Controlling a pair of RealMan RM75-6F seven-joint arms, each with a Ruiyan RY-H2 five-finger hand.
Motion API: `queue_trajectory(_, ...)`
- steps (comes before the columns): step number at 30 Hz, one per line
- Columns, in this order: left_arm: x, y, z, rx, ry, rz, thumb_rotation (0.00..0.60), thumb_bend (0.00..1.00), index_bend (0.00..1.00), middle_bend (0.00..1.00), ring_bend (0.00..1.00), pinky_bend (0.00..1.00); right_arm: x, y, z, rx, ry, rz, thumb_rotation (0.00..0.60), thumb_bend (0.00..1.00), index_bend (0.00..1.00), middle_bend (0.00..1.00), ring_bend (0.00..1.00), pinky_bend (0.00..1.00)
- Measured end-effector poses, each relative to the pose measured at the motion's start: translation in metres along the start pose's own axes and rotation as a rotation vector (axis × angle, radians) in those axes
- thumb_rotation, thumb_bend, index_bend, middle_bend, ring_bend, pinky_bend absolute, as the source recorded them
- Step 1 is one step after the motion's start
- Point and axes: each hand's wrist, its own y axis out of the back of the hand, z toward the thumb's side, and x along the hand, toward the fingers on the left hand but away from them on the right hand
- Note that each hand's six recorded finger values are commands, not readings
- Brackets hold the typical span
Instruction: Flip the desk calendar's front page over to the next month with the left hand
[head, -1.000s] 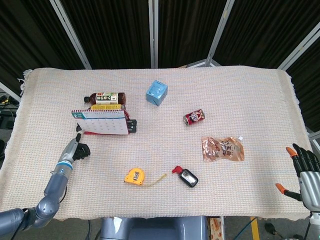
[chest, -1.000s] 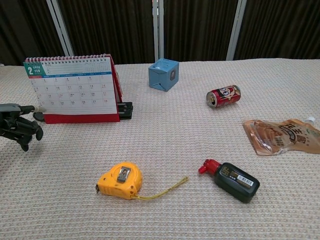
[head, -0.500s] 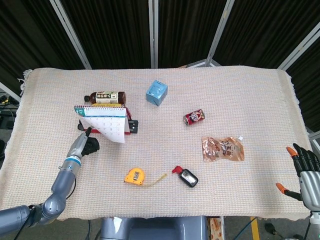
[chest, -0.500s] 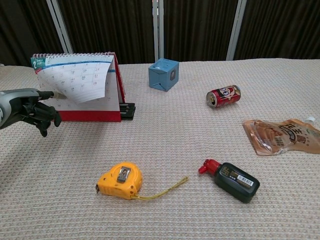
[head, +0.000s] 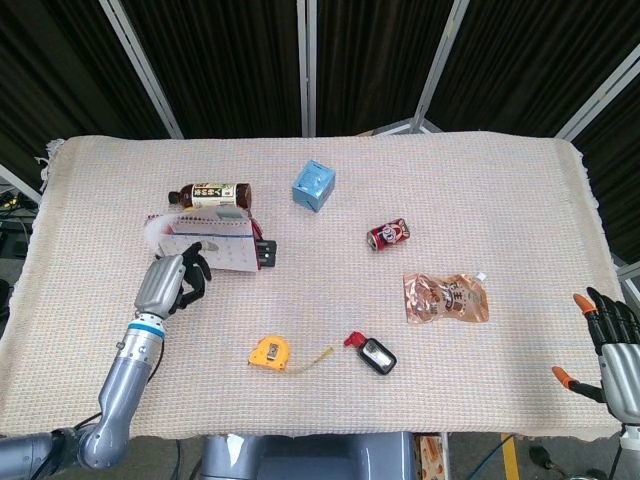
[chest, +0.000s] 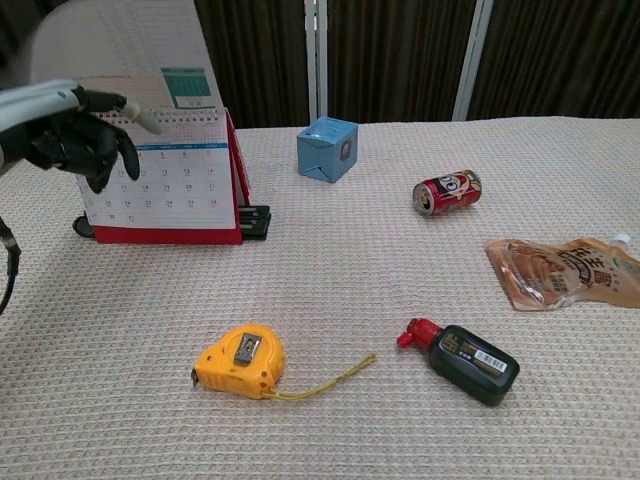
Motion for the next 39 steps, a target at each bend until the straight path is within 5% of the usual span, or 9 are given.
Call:
queue_trajectory(3, -0.007, 0.021, 0.017, 0.149, -0.097, 0.144, 0.600, 0.73, 0.16, 0.21, 0.30, 0.36, 0.000, 0.000, 0.000, 0.000, 0.000, -0.001, 0.600, 0.05, 0.00, 0.00, 0.00, 0.00)
queue_trajectory(6, -0.010, 0.037, 0.026, 0.296, -0.139, 0.253, 0.600, 0.51, 0.02, 0.04, 0.12, 0.19, 0.000, 0.000, 0.000, 0.000, -0.003, 0.000, 0.600, 0.05, 0.00, 0.00, 0.00, 0.00)
queue_trajectory(9, -0.006, 0.041, 0.028, 0.422, -0.137, 0.278, 0.600, 0.33, 0.00, 0.00, 0.01, 0.05, -0.001, 0.001, -0.001, -0.004, -0.006, -0.004, 0.600, 0.05, 0.00, 0.00, 0.00, 0.00)
queue_trajectory(17, 0.027, 0.040, 0.015, 0.570, -0.048, 0.137, 0.600, 0.07, 0.00, 0.00, 0.00, 0.00, -0.002, 0.002, -0.006, -0.011, -0.021, -0.007, 0.600, 0.05, 0.00, 0.00, 0.00, 0.00)
queue_trajectory(28, 0.073, 0.027, -0.008, 0.652, 0.040, -0.140, 0.600, 0.06, 0.00, 0.00, 0.00, 0.00, -0.006, -0.003, -0.017, -0.015, -0.056, 0.009, 0.600, 0.05, 0.00, 0.00, 0.00, 0.00)
queue_trajectory(34, 0.081, 0.021, -0.027, 0.672, 0.083, -0.212, 0.600, 0.06, 0.00, 0.00, 0.00, 0.00, -0.007, -0.005, -0.019, -0.013, -0.060, 0.014, 0.600, 0.05, 0.00, 0.00, 0.00, 0.00)
queue_trajectory(39, 0.081, 0.024, -0.028, 0.642, 0.079, -0.195, 0.600, 0.06, 0.00, 0.00, 0.00, 0.04, -0.006, -0.004, -0.017, -0.014, -0.051, 0.008, 0.600, 0.05, 0.00, 0.00, 0.00, 0.00)
